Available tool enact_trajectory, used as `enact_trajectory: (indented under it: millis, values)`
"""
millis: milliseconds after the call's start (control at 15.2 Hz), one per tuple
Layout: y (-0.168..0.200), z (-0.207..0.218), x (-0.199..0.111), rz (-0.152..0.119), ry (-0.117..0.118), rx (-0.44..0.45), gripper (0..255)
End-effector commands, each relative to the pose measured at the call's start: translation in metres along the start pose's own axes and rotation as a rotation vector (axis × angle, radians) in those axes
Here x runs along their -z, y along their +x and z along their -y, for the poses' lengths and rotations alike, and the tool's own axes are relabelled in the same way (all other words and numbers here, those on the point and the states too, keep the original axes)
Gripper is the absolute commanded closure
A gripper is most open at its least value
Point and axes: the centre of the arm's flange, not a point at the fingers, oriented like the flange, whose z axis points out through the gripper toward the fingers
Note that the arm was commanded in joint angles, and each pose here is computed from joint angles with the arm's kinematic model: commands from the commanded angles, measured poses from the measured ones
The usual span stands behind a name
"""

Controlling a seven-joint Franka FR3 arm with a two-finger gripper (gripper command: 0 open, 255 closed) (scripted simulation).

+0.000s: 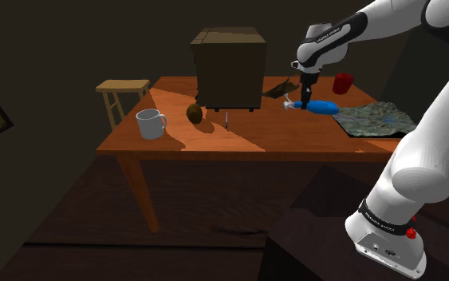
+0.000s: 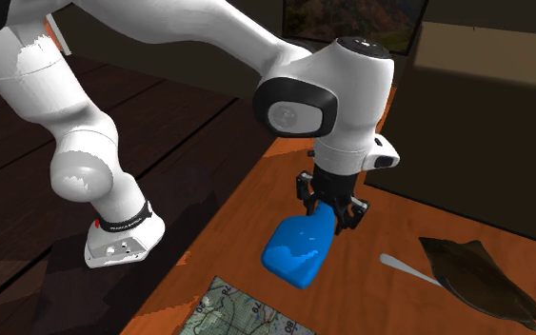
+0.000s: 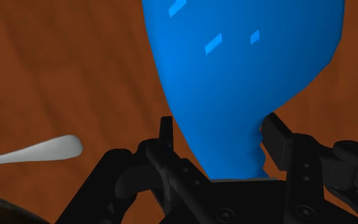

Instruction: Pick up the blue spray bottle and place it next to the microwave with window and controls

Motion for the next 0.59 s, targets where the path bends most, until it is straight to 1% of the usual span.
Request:
enact_trajectory:
  millis: [0,528]
  values:
    - [0.0,0.0,0.01,0.0,0.0,0.0,255]
    - [-0.002,-0.001,0.052,0.0,0.0,0.0,255]
